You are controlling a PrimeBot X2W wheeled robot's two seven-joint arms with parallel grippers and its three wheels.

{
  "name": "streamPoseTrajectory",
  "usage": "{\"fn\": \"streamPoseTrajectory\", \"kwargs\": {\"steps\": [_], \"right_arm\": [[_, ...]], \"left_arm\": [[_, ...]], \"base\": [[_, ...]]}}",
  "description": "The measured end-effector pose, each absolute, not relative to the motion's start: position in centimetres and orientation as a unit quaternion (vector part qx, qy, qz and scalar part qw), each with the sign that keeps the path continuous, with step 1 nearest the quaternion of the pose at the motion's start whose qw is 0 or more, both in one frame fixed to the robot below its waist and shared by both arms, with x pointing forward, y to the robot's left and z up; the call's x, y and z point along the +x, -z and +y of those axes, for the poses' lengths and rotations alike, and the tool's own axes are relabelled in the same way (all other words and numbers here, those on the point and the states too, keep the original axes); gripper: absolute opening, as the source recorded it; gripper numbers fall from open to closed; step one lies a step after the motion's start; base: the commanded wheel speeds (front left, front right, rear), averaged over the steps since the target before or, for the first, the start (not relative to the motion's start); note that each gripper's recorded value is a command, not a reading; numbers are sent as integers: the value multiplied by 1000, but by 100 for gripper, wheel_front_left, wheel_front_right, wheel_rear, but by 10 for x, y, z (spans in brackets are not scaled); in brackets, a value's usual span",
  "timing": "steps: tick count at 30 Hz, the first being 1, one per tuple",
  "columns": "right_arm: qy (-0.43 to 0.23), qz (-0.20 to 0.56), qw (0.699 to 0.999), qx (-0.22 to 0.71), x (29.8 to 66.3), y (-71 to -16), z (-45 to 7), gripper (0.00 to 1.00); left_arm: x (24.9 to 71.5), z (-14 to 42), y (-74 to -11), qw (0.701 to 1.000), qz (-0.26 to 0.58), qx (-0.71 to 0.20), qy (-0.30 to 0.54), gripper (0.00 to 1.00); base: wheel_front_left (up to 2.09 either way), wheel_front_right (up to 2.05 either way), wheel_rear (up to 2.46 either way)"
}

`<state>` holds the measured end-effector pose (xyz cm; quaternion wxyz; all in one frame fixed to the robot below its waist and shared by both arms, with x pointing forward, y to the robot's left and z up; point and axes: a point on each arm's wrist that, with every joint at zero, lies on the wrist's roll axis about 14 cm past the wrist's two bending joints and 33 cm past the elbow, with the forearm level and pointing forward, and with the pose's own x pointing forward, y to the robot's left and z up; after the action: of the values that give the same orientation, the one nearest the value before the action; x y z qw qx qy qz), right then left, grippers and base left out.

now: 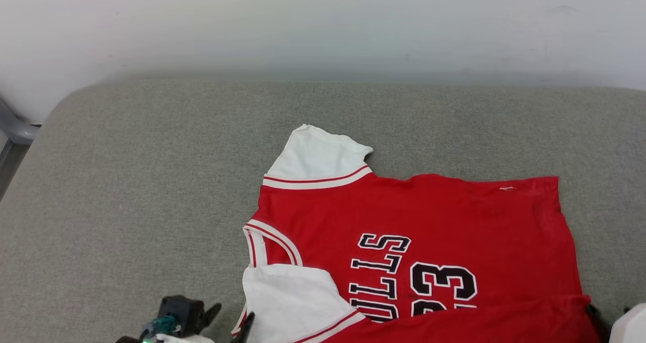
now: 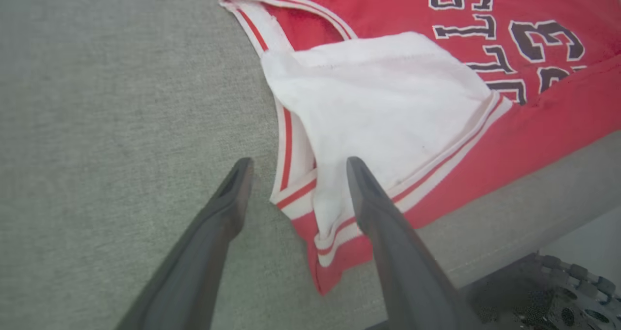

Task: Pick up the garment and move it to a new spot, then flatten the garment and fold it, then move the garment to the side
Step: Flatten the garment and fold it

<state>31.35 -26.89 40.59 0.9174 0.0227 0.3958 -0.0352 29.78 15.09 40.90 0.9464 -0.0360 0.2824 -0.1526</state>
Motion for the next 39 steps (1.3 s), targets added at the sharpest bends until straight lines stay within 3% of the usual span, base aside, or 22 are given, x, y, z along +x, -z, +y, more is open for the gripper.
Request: {"fn": "streamPoseTrajectory", "kwargs": {"steps": [10, 20, 27, 39], "right_arm": [[10, 167, 986, 22, 376, -493, -247, 100], [-27, 5, 1000, 9, 389, -541, -218, 100], [-37, -31, 998, 28, 381, -536, -205, 100], [-31, -31, 998, 41, 383, -526, -204, 100]], "left_arm": [[350, 161, -489, 991, 59, -52, 109, 100], [367, 165, -545, 994, -63, -53, 77, 100], [364, 155, -547, 992, -81, -57, 80, 100], [377, 150, -538, 990, -80, -50, 102, 100]], "base": [[0, 0, 0], [0, 0, 0], [0, 0, 0], [0, 0, 0]]}}
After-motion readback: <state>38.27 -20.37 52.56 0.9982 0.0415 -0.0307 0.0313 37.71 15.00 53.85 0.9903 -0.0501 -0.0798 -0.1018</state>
